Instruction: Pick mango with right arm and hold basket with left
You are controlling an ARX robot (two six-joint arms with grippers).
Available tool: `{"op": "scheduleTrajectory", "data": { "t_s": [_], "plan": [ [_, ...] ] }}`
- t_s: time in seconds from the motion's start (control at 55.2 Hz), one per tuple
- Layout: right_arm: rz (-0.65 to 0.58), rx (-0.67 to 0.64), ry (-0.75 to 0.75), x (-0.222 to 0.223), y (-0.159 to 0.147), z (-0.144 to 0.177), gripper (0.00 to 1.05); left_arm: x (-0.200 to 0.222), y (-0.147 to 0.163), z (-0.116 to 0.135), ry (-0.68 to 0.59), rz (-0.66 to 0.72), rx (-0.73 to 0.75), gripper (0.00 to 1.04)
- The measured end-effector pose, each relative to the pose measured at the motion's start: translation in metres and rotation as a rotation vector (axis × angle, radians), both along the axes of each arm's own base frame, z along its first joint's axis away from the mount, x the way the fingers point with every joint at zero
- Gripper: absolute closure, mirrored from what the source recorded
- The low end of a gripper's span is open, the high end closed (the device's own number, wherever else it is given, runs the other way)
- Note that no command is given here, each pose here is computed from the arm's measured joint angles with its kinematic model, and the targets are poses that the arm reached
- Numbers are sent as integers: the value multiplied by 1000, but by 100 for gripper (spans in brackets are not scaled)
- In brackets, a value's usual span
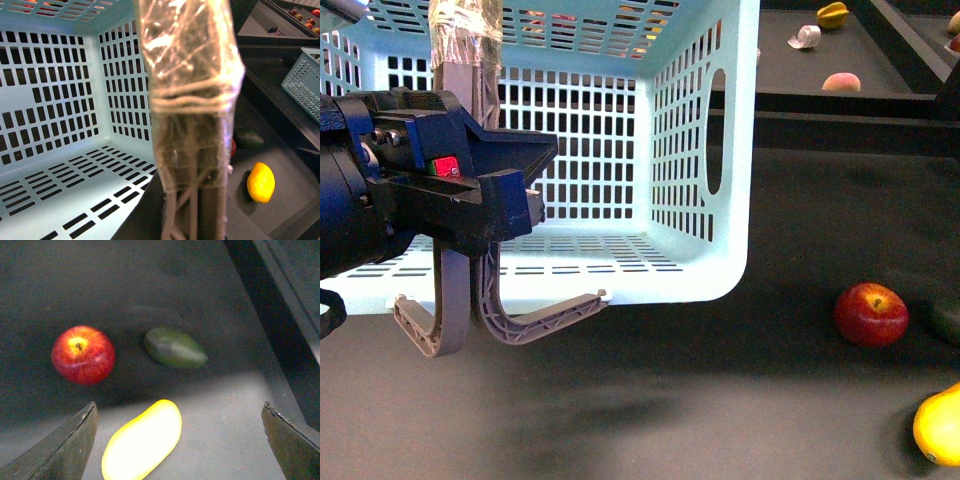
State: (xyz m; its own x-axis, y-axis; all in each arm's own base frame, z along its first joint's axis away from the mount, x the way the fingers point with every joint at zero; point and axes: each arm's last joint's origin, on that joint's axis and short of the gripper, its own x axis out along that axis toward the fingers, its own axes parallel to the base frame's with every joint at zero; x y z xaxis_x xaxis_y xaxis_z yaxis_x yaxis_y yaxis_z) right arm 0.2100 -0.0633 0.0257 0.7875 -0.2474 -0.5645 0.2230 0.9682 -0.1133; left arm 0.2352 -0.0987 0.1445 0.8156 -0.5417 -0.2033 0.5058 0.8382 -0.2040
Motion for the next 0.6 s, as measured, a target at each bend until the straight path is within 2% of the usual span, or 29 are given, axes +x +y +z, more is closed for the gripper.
{"op": "scheduleTrajectory", "data": {
  "t_s": [0.163, 0.435, 0.598],
  "plan": [
    [-5, 11, 49, 5, 4, -29, 8, 0, 0, 0, 0, -1, 0, 96],
    [-131, 31, 183, 5, 1, -79, 8, 0, 0, 0, 0, 0, 0, 96],
    [-144, 33, 189, 13, 1, -96, 8, 0, 0, 0, 0, 3, 1, 96]
  ]
}}
